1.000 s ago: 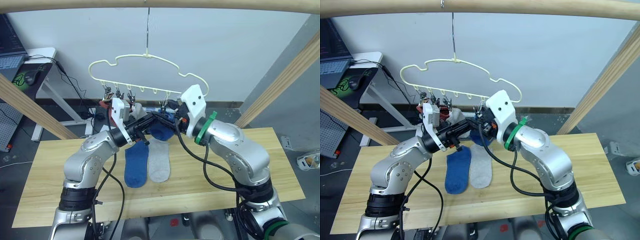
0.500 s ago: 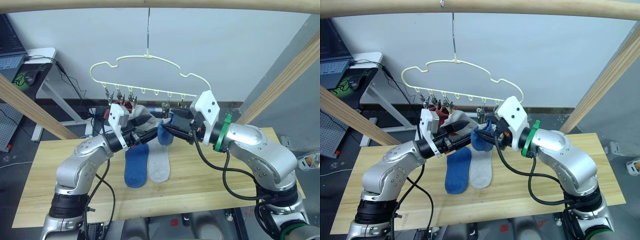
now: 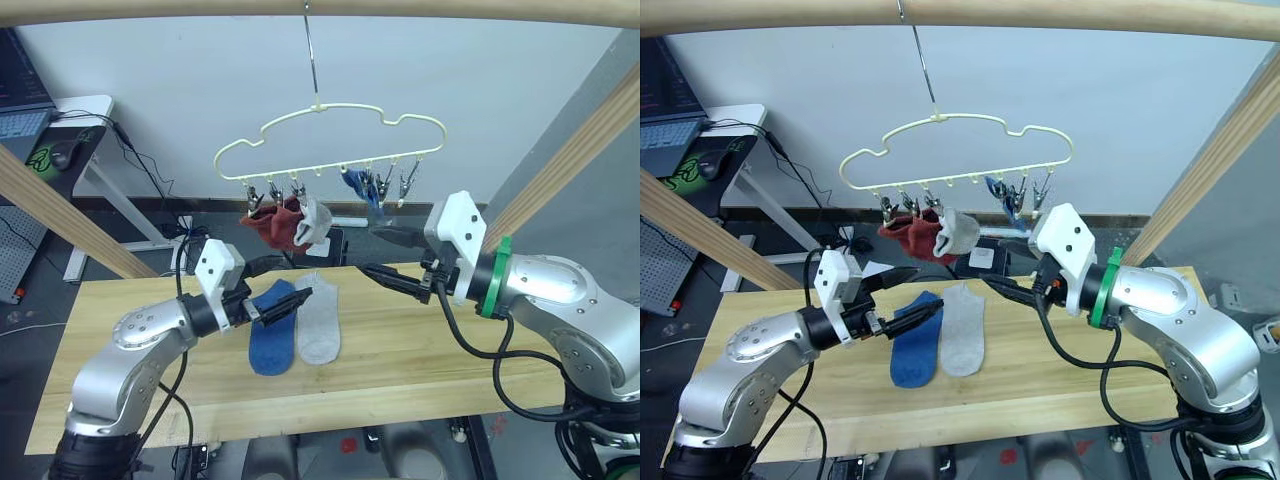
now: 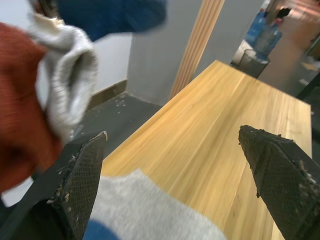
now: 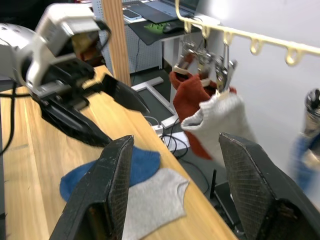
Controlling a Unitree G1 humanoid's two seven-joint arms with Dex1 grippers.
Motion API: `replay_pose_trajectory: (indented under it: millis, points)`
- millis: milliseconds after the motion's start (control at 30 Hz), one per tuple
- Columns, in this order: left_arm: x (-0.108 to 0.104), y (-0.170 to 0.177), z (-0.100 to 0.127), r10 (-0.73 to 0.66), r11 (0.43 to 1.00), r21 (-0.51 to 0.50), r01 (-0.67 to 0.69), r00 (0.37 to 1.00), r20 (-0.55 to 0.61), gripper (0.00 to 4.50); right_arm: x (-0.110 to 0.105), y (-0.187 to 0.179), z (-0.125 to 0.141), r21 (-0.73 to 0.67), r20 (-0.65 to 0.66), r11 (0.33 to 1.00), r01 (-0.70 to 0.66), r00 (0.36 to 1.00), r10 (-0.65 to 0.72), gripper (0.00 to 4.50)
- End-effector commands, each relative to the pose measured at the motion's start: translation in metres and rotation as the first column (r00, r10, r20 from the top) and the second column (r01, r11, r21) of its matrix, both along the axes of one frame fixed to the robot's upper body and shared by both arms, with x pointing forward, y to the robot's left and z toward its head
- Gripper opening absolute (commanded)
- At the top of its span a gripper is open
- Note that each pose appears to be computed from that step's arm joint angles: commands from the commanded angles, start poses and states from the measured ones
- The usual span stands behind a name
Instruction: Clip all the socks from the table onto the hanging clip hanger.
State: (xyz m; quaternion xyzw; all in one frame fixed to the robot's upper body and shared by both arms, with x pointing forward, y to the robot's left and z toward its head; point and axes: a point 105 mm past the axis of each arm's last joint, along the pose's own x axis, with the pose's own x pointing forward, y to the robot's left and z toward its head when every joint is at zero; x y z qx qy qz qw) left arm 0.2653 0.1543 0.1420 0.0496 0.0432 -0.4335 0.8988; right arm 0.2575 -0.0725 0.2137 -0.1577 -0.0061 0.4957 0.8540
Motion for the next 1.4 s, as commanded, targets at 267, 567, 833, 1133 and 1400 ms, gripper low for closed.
replay_pose_trajectory:
  millis: [267,567,833,1133,1400]
  points:
    - [-0.025,0.022,0.013,0.073,0.996,0.048,-0.078,0.993,0.092,4.49,0.004,-0.021,-0.001,0.011,0.059,0.985,0.172,0.983,-0.173,2.81]
    - [-0.035,0.029,0.020,0.110,0.991,0.063,-0.119,0.985,0.133,4.49,0.009,-0.026,-0.002,0.048,0.076,0.964,0.263,0.961,-0.266,2.81]
    - [-0.037,0.019,0.024,0.086,0.994,0.054,-0.096,0.982,0.168,4.50,0.023,-0.020,0.001,0.115,0.082,0.934,0.339,0.934,-0.349,2.63]
    - [-0.028,-0.002,0.037,0.028,0.999,0.030,-0.035,0.978,0.208,4.50,0.039,-0.015,0.000,0.149,0.079,0.898,0.413,0.901,-0.428,1.63]
    - [-0.020,-0.016,0.046,-0.021,1.000,0.027,0.015,0.972,0.234,4.50,0.057,-0.010,-0.003,0.182,0.044,0.854,0.487,0.864,-0.502,1.63]
